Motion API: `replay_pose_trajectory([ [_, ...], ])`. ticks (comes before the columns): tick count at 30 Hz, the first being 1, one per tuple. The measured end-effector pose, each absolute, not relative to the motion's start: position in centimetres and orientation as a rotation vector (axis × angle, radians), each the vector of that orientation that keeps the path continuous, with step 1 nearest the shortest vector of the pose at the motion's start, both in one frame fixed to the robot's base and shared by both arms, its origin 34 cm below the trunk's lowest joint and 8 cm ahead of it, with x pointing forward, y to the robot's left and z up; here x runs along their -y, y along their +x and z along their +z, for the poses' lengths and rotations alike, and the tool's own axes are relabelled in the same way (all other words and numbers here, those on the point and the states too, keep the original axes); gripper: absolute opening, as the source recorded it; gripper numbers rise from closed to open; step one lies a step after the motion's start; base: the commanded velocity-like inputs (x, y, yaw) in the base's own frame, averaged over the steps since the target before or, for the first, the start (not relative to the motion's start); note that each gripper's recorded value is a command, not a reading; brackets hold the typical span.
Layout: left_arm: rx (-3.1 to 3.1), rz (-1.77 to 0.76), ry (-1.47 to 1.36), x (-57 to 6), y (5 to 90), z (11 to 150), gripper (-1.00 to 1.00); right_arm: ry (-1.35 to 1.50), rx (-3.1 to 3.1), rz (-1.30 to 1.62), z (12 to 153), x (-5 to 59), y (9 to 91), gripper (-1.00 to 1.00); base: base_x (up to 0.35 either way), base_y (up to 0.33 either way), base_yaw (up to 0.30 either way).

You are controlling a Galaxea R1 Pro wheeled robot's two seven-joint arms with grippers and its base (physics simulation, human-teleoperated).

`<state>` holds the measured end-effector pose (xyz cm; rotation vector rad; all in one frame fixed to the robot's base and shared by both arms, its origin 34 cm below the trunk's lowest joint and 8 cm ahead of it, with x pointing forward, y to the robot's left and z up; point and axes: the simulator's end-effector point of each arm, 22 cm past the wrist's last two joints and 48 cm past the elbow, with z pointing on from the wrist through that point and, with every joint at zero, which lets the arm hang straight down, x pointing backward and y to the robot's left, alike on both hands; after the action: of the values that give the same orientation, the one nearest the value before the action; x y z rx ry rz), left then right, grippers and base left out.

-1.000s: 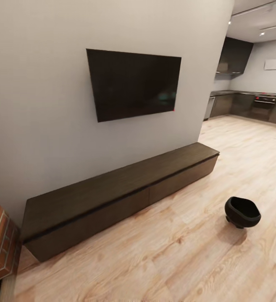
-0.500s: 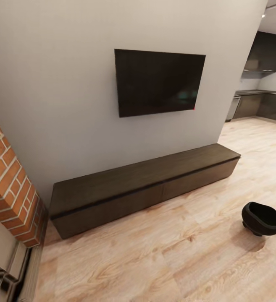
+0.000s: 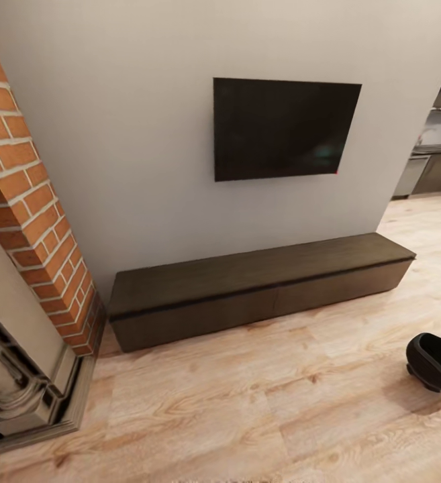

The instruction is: Place each of the two pumpkins and all three candles from the living room inside a cabinet in the living room (use any cabinet), then make sure every cabinet is closed, and position the cauldron so it is next to a table in the living room.

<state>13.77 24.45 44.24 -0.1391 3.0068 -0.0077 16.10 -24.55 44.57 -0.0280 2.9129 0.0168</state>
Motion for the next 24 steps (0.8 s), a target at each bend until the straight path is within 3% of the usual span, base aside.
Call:
replay_pose_trajectory([
  [14,-3.015,-0.007,-0.140,-24.46,13.42,44.25,1.00,-0.028,-2.922,0.018,44.56,24.53,15.76,1.00,-0.025,-0.012,0.273],
  [24,-3.023,-0.006,-0.140,-24.46,13.13,44.25,1.00,-0.028,-2.927,0.019,44.55,24.59,15.55,1.00,0.000,-0.130,0.249],
])
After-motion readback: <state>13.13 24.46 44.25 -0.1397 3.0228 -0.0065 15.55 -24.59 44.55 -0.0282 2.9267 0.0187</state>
